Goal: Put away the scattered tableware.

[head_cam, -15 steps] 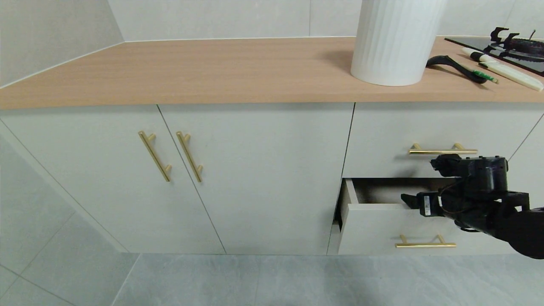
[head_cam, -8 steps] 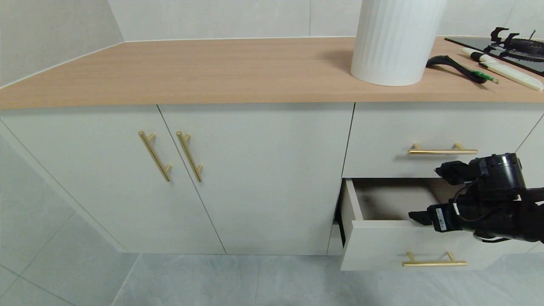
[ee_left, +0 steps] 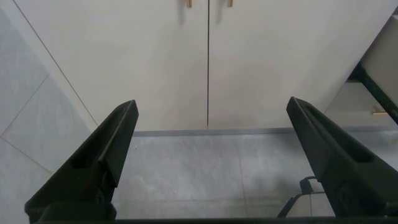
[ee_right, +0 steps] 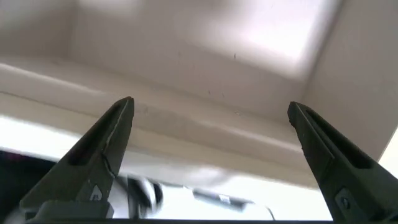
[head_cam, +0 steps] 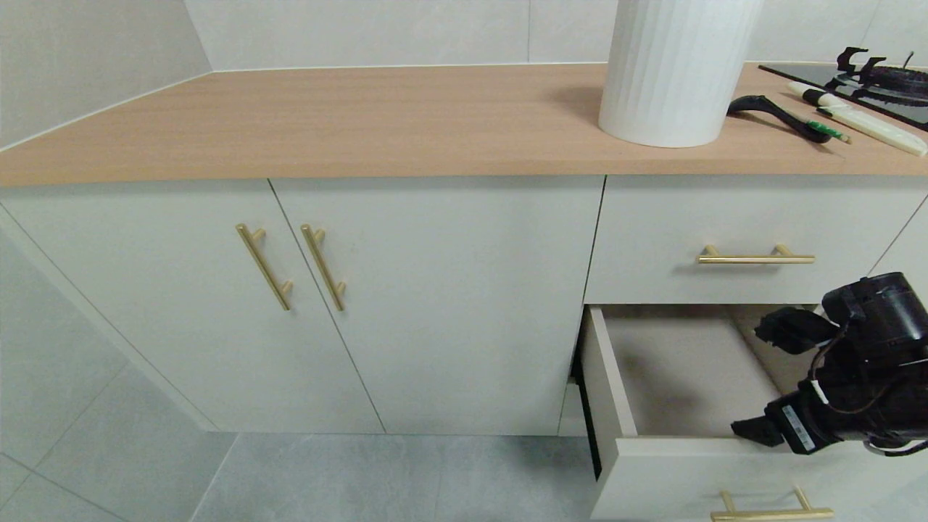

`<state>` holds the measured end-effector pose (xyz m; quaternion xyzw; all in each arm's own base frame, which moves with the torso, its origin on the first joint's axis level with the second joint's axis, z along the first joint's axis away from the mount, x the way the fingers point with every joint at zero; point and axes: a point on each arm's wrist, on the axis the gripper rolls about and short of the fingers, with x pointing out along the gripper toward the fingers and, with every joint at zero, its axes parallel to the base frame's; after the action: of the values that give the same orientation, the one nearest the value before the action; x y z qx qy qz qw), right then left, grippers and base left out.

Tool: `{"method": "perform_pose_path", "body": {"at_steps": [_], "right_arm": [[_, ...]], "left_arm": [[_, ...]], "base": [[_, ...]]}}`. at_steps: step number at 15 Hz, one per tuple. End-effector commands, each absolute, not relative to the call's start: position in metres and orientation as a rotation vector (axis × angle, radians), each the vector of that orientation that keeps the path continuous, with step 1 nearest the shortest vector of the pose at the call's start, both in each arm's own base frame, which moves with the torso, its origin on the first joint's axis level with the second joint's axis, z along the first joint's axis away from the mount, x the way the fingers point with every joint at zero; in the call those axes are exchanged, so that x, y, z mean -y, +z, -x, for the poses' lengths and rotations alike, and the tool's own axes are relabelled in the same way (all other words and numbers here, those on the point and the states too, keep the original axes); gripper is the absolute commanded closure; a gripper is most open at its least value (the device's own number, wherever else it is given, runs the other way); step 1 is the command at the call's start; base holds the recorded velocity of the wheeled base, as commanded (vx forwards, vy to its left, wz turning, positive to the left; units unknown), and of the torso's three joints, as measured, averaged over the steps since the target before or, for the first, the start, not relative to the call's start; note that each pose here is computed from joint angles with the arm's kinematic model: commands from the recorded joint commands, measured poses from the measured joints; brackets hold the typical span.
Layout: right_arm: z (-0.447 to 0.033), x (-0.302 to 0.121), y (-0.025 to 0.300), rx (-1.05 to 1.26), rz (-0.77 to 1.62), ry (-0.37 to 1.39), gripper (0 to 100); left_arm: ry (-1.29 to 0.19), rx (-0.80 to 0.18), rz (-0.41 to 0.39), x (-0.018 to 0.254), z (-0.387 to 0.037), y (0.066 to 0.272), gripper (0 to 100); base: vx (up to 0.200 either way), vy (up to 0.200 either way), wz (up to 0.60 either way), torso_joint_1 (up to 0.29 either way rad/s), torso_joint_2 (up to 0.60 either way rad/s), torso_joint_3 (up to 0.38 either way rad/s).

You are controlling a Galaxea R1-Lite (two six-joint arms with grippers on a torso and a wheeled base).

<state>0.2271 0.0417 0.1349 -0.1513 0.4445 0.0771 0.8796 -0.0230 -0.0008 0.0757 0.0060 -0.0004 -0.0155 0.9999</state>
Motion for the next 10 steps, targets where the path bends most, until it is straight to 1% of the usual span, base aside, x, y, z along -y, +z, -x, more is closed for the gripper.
{"method": "perform_pose_path", "body": {"at_steps": [1,6,10], "right_arm": [[-0.216,-0.045,0.142,-0.931,0.350,0.172,0],[-0.188,-0.047,0.140,-1.097,0.496,0.172,0],[-0.163,-0.045,0.148,-1.158,0.570,0.221,0]], "left_arm": [[-0.031,0.000,-0.012,0.001,0.023,0.076,0],[-0.031,-0.001,-0.012,0.001,0.023,0.076,0],[-0.031,-0.001,-0.012,0.001,0.023,0.076,0]], "base": [[0.000,0.000,0.00,0.000,0.00,0.000],[0.000,0.000,0.00,0.000,0.00,0.000],[0.000,0.000,0.00,0.000,0.00,0.000]]}}
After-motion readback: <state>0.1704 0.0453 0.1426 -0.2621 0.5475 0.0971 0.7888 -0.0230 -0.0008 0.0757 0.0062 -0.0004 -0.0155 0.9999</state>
